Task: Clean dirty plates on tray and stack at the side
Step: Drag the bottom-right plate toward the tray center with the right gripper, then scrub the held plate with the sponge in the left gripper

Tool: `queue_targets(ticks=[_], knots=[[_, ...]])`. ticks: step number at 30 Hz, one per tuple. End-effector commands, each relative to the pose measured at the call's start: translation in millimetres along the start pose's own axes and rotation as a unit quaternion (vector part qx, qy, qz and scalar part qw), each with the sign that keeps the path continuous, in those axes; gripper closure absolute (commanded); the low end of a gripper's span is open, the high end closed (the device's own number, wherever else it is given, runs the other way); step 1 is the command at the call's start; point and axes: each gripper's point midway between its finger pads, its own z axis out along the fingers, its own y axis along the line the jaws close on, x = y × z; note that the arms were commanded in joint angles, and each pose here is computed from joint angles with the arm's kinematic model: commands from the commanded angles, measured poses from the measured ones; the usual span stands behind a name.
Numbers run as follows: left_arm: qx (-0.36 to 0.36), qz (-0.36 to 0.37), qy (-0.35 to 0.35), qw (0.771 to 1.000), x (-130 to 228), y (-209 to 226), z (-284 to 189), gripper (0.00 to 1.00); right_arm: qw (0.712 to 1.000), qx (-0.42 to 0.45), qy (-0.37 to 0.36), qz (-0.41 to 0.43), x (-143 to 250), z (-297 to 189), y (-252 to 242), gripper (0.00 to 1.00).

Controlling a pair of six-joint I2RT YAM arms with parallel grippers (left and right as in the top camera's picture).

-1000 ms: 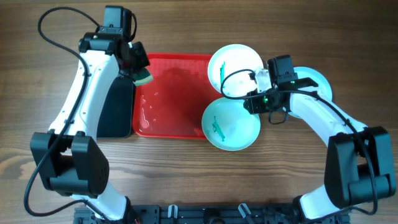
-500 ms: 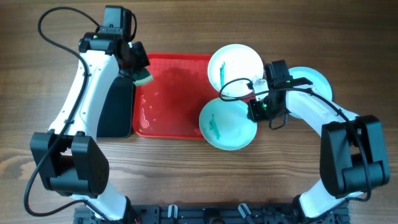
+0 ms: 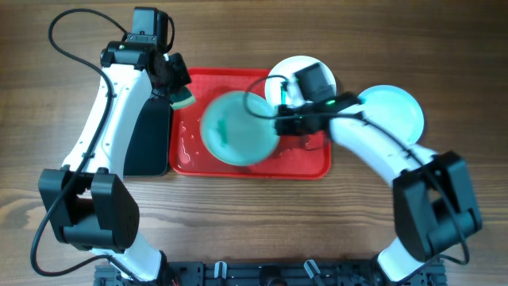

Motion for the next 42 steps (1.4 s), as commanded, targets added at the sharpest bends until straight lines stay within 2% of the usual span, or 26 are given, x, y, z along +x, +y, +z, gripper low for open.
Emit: queue_targets(ticks=[1, 7, 13, 18, 24, 29, 35, 37, 38, 39, 40, 42], knots=[[0.0, -0.001, 0.012, 1.0, 5.9, -1.3, 4.8, 0.96, 0.993, 0.071, -0.052, 0.075, -1.0, 16.8, 8.5, 0.96], [-0.001, -0.001, 0.016, 1.0, 8.1, -0.4, 5.5, 0.96, 0.989, 0.1, -0.054, 0.09, 4.6, 37.4, 0.5, 0.96], [0.011, 0.035, 0.03, 0.999, 25.6, -18.2, 13.3, 0.96, 0.995, 0.069, -0.009, 0.073, 11.7, 51.5, 8.5, 0.96], [0.015, 0.103, 0.046, 0.994, 55.2, -29.0, 37.3, 0.96, 0.995, 0.026, 0.04, 0.082, 18.9, 60.3, 2.4, 0.96], [0.011, 0.2, 0.069, 0.977, 82.3, -18.9, 73.6, 0.96, 0.995, 0.005, 0.052, 0.081, 18.9, 65.2, 0.4, 0.96], [0.046, 0.211, 0.087, 0.972, 97.5, -30.4, 106.9, 0.96, 0.996, 0.005, 0.052, 0.077, 18.9, 65.2, 0.6, 0.96], [0.038, 0.226, 0.133, 0.964, 126.5, -32.3, 137.7, 0.96, 0.996, 0.003, 0.051, 0.077, 18.0, 65.3, 1.0, 0.96], [0.11, 0.252, 0.171, 0.946, 148.6, -52.6, 132.8, 0.96, 0.996, 0.003, 0.051, 0.077, 18.0, 65.3, 1.0, 0.96], [0.188, 0.285, 0.196, 0.919, 165.3, -72.2, 120.9, 0.96, 0.996, 0.003, 0.051, 0.076, 18.0, 65.3, 1.0, 0.96], [0.23, 0.3, 0.206, 0.902, 173.7, -82.1, 112.2, 0.96, 0.996, 0.003, 0.051, 0.076, 18.0, 65.3, 1.0, 0.96], [0.292, 0.32, 0.224, 0.873, 187.2, -93.5, 97.7, 0.96, 0.996, 0.003, 0.051, 0.074, 18.3, 65.3, 1.1, 0.96], [0.306, 0.329, 0.24, 0.861, 195.8, -91.8, 91.3, 0.96, 0.996, -0.002, 0.054, 0.069, 19.0, 65.2, 2.7, 0.96]])
